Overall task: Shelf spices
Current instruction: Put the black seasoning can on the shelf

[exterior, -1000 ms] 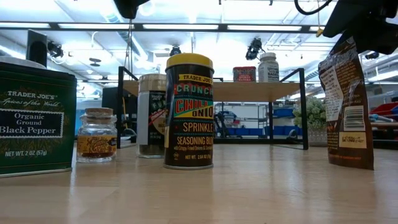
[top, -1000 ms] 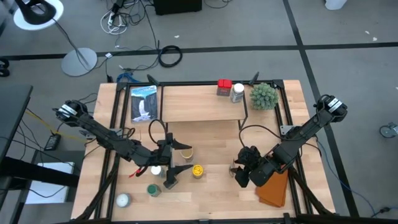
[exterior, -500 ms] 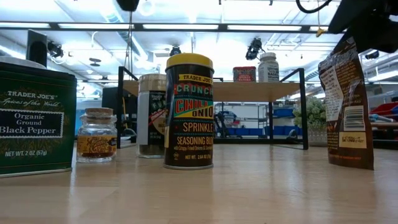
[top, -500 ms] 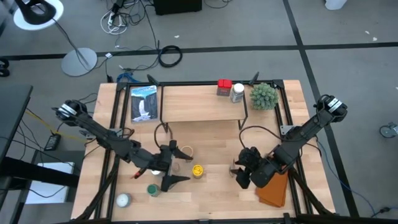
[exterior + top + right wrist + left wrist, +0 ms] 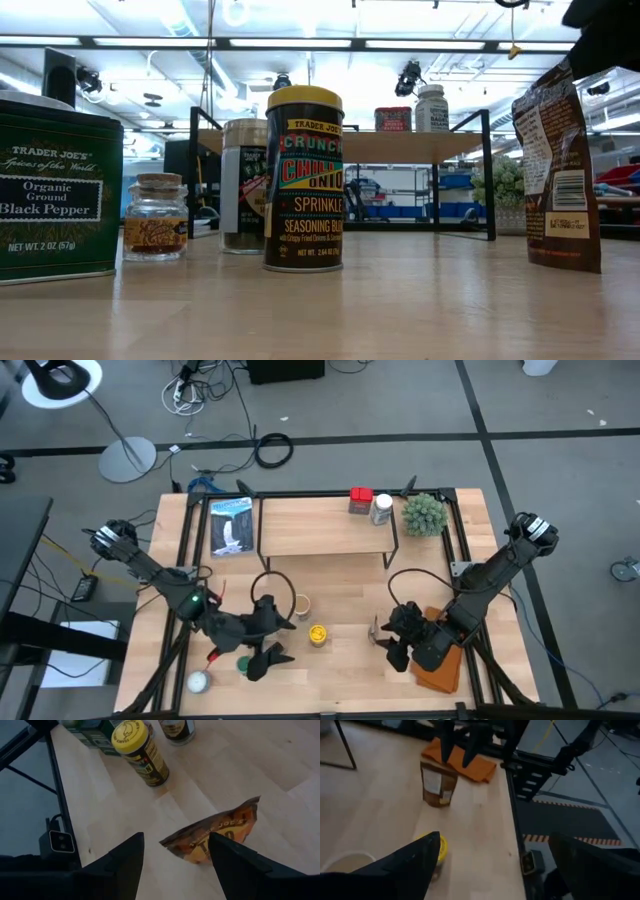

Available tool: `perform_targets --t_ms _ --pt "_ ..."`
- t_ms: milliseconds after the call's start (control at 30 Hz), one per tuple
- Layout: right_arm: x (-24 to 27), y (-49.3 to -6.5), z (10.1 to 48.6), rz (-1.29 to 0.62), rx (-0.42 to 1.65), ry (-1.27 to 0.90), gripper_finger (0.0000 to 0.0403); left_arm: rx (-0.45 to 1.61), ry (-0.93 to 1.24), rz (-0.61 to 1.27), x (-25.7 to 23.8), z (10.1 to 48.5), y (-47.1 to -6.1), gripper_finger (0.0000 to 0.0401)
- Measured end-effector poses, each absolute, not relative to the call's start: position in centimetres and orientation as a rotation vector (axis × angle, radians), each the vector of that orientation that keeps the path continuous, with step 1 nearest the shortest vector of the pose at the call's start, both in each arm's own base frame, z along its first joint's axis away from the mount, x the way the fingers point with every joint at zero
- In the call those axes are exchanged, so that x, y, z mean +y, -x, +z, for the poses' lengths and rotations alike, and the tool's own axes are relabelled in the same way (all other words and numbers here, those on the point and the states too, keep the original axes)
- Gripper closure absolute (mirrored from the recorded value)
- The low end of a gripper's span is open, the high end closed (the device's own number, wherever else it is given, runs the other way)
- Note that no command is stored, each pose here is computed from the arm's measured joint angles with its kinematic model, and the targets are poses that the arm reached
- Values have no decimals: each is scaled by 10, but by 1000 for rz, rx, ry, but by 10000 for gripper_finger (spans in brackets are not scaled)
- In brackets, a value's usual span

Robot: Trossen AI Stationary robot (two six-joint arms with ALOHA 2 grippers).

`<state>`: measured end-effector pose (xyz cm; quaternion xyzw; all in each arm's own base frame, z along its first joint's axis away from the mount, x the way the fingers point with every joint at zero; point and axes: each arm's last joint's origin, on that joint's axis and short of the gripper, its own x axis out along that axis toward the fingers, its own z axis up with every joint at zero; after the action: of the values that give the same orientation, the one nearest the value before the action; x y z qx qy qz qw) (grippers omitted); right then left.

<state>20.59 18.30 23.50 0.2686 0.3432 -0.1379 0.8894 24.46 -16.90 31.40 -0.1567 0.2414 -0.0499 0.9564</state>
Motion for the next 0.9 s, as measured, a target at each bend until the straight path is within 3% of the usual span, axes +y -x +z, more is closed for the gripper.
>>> perform_targets --t_ms 467,900 --pt "190 -201 235 -218 757 -553 181 542 340 -96 -172 310 -239 22" --pt "198 -210 246 -135 650 -641 187 743 411 124 -172 280 -231 23"
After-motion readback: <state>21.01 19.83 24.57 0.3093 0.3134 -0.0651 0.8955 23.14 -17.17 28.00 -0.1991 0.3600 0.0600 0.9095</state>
